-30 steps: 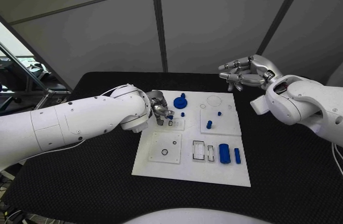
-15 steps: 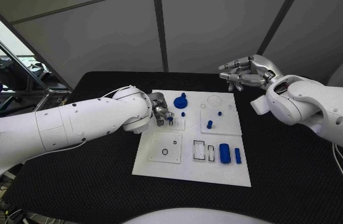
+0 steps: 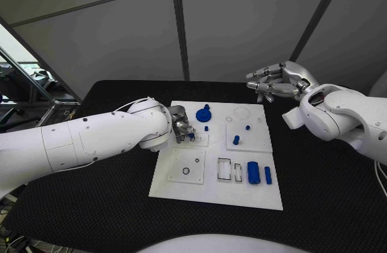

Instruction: Assemble the parts on the task board

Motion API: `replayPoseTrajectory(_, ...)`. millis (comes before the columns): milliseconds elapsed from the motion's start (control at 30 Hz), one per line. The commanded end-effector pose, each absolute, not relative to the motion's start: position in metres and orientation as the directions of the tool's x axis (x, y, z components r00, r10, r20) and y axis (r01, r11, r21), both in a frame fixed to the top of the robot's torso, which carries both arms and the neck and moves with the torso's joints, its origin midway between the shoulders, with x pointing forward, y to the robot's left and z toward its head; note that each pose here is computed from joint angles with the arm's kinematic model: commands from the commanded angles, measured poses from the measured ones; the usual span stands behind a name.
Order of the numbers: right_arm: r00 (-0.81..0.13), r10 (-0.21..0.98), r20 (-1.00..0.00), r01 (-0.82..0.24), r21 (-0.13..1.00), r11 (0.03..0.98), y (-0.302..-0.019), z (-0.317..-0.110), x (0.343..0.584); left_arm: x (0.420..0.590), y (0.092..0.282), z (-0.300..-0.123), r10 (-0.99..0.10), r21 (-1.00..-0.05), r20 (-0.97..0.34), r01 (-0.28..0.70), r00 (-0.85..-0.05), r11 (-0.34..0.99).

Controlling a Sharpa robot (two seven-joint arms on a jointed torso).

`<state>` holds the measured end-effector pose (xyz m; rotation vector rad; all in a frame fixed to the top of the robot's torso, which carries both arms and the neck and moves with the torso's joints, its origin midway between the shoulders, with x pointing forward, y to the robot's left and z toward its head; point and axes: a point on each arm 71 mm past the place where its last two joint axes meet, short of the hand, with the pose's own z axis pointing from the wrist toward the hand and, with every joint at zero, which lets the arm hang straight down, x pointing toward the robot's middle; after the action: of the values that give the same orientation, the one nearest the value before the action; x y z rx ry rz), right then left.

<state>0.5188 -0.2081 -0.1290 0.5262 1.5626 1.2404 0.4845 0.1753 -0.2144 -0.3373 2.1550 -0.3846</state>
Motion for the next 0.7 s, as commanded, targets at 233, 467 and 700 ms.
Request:
replayPoseTrajectory(233, -0.386, 0.809, -0.443, -0.260, 0.894, 0.365, -0.2059, -0.1270, 0.5184, 0.4827, 0.1742, -0.2141, -0.338, -0.356, -0.750, -0.084, -0.568, 0.931)
replayPoseTrajectory(467, -0.387, 0.809, -0.443, -0.260, 0.894, 0.365, -0.2060, -0.1270, 0.5183, 0.4821, 0.1738, -0.2143, -0.333, -0.354, -0.749, -0.079, -0.573, 0.932)
replayPoseTrajectory(700, -0.388, 0.808, -0.443, -0.260, 0.894, 0.365, -0.2057, -0.1270, 0.5182, 0.4826, 0.1728, -0.2150, -0.333, -0.355, -0.749, -0.078, -0.572, 0.932)
